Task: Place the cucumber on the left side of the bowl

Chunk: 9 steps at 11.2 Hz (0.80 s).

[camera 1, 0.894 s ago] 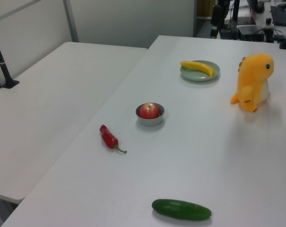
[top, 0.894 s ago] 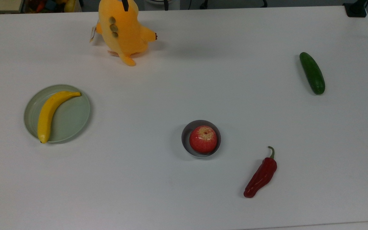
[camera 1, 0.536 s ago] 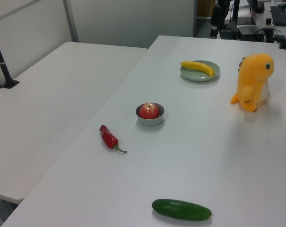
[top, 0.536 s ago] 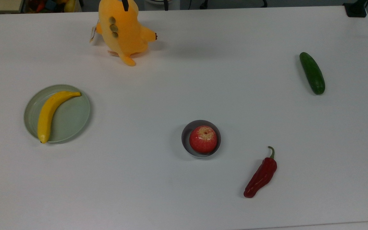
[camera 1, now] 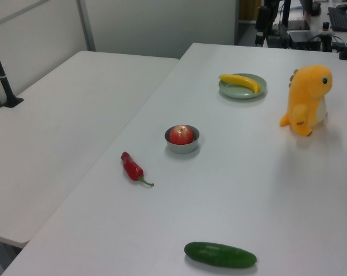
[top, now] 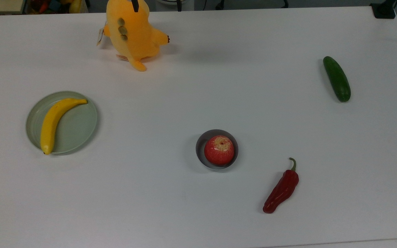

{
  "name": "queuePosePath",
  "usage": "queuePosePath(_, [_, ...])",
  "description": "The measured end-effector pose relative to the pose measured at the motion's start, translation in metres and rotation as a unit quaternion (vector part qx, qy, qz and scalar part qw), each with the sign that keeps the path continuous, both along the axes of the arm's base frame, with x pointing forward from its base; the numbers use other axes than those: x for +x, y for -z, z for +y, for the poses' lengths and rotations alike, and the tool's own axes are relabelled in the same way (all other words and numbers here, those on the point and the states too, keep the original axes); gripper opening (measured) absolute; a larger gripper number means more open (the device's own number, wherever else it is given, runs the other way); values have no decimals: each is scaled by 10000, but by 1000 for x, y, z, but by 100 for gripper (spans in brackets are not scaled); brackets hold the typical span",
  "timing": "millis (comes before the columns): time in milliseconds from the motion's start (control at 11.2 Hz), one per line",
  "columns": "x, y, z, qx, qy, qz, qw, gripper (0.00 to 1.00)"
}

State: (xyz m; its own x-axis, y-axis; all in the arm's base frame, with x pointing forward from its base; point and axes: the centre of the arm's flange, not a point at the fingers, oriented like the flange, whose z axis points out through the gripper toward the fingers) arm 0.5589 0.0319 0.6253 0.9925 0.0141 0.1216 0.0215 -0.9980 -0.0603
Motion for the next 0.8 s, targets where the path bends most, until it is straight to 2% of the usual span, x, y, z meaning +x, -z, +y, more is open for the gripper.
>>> queuePosePath(805, [0,12,1,-15,-90,117,9999,100])
